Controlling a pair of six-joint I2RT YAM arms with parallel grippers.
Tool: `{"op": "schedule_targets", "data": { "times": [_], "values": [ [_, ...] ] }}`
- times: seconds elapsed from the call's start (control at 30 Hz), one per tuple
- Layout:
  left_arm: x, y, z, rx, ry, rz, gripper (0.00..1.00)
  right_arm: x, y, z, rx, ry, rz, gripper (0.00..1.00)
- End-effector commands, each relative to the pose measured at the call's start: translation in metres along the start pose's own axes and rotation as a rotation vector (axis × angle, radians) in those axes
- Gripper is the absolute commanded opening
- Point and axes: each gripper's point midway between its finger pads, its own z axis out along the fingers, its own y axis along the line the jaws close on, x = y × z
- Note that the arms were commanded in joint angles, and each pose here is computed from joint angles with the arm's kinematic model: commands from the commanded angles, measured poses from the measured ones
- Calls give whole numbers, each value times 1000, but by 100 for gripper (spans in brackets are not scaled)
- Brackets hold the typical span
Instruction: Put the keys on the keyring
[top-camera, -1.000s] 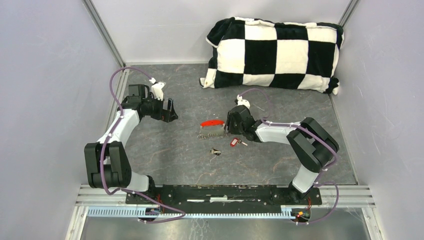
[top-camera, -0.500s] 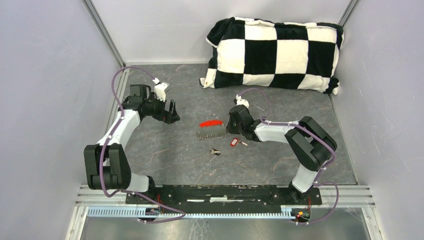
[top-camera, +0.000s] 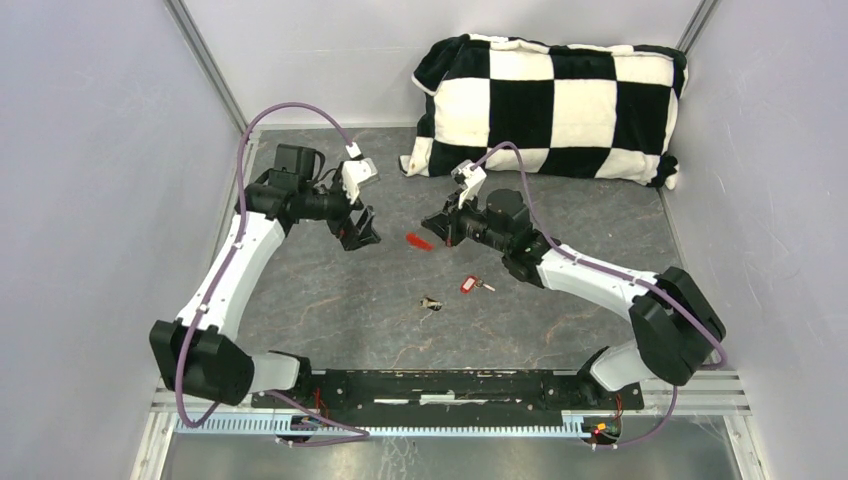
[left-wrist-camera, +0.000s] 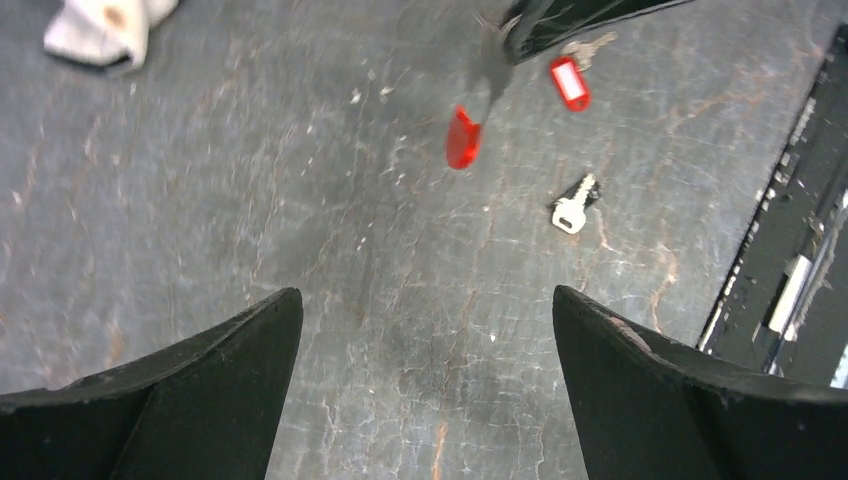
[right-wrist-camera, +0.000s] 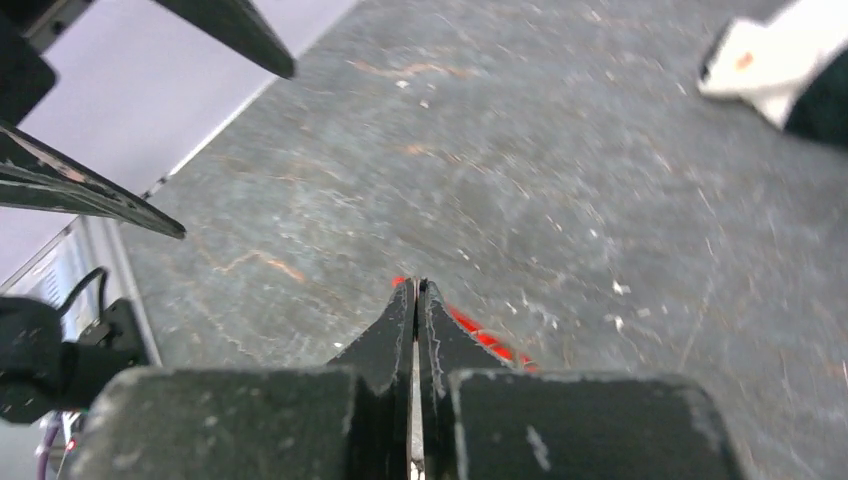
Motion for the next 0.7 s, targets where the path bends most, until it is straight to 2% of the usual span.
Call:
{"op": "schedule_targets", "data": {
  "times": [0.0, 0.1, 0.27, 0.4, 0.67],
  "values": [
    [-28, -43, -21, 93, -38, 187, 100, -43, 58, -20, -280, -144, -139, 0],
    [-39, -65, -22, 128, -70, 242, 99, -49, 79, -30, -369, -161, -171, 0],
    [-38, -98, -17, 202, -90, 242, 87, -50, 108, -40, -473, -140, -221, 0],
    [-41, -111, -24, 215, -117, 259, 77, -47, 128, -52, -545, -128, -246, 0],
    [-43, -143, -48, 275, -190, 298, 65, -52, 167, -83, -688, -150, -279, 0]
  ]
}}
